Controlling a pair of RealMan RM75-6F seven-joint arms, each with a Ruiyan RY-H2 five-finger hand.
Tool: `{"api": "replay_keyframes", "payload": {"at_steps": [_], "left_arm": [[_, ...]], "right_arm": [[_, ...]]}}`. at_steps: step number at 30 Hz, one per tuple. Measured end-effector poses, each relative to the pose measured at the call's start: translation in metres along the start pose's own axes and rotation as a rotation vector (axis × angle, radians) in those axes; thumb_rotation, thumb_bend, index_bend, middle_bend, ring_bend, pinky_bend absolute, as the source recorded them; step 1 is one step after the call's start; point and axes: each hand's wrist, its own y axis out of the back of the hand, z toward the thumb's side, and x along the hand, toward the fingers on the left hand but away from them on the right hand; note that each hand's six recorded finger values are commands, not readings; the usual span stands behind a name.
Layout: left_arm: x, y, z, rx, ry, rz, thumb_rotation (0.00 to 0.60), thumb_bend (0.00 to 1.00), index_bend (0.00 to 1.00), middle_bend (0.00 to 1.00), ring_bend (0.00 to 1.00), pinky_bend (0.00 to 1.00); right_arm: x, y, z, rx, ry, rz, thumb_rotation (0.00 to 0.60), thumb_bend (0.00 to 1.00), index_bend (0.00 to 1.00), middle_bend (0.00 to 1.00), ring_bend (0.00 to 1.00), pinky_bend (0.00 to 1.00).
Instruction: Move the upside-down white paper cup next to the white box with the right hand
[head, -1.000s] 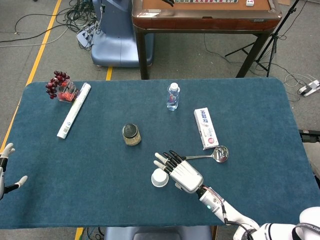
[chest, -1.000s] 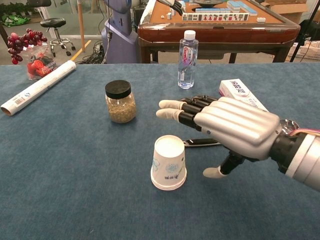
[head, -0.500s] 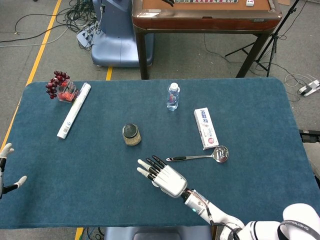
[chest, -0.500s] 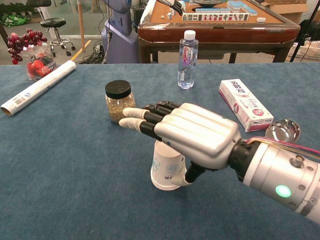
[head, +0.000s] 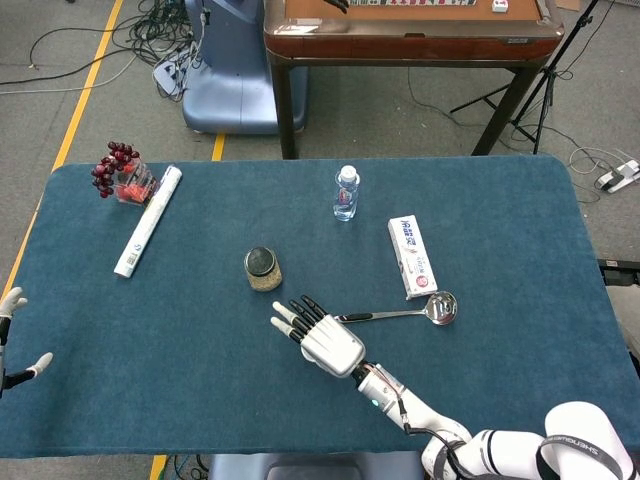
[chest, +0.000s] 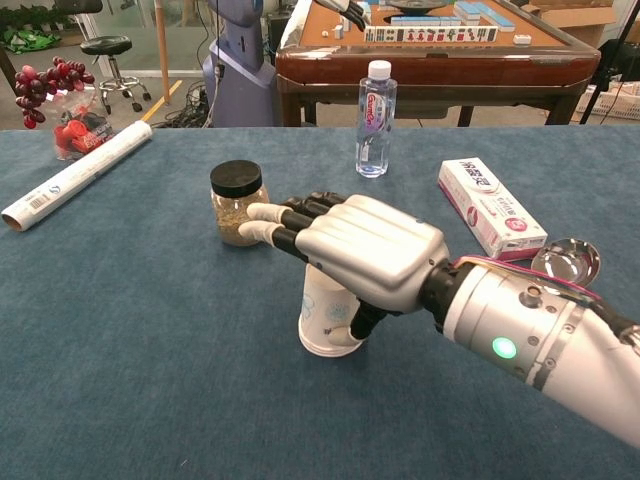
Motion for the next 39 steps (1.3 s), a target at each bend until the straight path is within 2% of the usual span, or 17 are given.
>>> {"api": "replay_keyframes", "payload": {"at_steps": [10, 19, 31, 39], "left_arm": [[-0.001, 0.000, -0.001, -0.001, 0.001, -0.001, 0.600, 0.06, 0.02, 0.22, 0.29, 0.59], [-0.001, 0.000, -0.003, -0.008, 0.005, -0.004, 0.600, 0.06, 0.02, 0.22, 0.29, 0.59], [-0.001, 0.000, -0.003, 0.000, 0.003, -0.006, 0.600, 0.06, 0.02, 0.22, 0.29, 0.59], [-0.001, -0.001, -0.003, -0.001, 0.006, -0.010, 0.600, 0.06, 0.02, 0.22, 0.29, 0.59]], "right_arm": [[-0.024, 0.005, 0.001, -0.021, -0.003, -0.017, 0.600, 0.00, 0.00, 0.00, 0.00, 0.09], [-0.036, 0.004, 0.000, -0.021, -0.019, -0.003, 0.600, 0.00, 0.00, 0.00, 0.00, 0.09], [-0.026, 0.004, 0.006, -0.028, 0.008, 0.015, 0.600, 0.00, 0.00, 0.00, 0.00, 0.09], [-0.028, 0.007, -0.003, -0.016, -0.025, 0.006, 0.600, 0.00, 0.00, 0.00, 0.00, 0.09]]}}
